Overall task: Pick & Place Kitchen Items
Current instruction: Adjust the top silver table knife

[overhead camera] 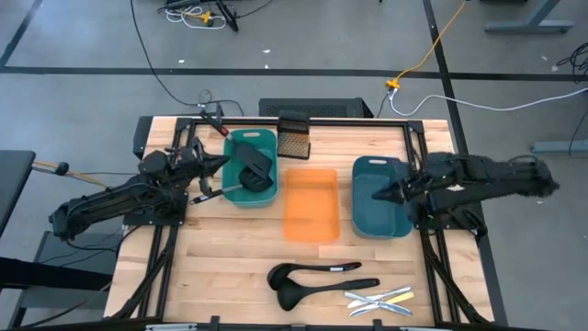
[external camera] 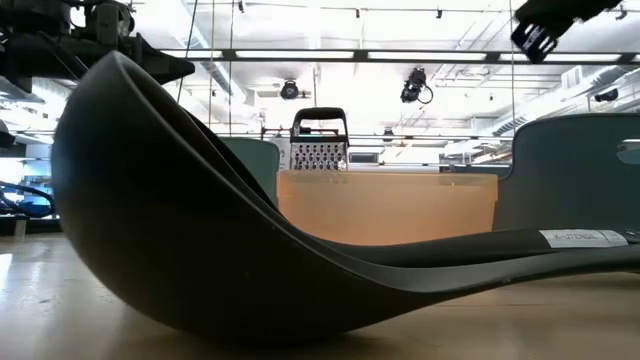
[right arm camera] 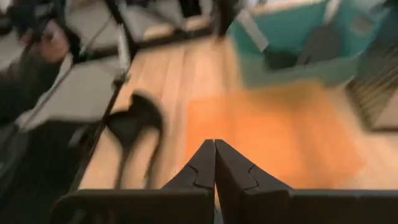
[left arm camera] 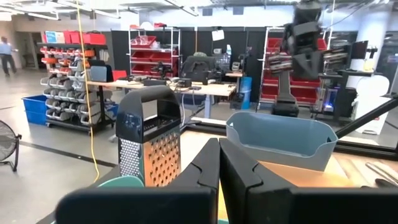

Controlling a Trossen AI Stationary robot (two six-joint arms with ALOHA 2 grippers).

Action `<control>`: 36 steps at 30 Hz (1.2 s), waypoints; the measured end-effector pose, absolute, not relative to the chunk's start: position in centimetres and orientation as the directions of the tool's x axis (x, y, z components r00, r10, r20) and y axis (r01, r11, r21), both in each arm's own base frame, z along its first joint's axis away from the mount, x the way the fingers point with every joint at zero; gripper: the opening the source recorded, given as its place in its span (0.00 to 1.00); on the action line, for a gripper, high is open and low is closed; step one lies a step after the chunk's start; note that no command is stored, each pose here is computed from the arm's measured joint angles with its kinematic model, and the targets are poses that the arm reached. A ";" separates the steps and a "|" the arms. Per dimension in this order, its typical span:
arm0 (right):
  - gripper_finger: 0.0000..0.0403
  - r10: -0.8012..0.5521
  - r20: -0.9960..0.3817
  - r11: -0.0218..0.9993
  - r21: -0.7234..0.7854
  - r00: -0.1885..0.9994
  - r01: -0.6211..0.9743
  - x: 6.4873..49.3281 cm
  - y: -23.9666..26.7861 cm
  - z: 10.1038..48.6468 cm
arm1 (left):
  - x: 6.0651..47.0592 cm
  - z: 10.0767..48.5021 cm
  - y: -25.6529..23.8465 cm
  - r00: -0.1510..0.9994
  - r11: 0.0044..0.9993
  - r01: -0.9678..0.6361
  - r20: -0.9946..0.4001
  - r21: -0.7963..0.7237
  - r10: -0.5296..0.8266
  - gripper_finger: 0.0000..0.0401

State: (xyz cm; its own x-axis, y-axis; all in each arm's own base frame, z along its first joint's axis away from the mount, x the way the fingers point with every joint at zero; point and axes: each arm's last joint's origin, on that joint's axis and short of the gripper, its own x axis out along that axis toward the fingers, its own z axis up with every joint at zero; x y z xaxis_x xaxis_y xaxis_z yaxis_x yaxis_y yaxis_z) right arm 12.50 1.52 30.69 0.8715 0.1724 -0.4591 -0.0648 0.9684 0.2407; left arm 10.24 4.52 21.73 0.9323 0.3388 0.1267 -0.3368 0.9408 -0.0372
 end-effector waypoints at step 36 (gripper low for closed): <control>0.71 0.483 -0.826 0.853 0.519 0.290 0.058 18.6 22.5 20.6 | 10.2 21.8 4.7 0.910 0.919 -0.385 0.131 -0.088 0.394 0.02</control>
State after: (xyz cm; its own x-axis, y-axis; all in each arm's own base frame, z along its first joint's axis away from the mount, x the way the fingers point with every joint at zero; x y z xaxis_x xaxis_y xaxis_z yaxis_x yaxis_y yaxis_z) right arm 18.59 22.47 20.57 0.2901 0.4826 -0.8264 0.0579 0.8531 0.5185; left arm 10.17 4.68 21.78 0.9096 0.3942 0.1309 -0.3853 0.9185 -0.0885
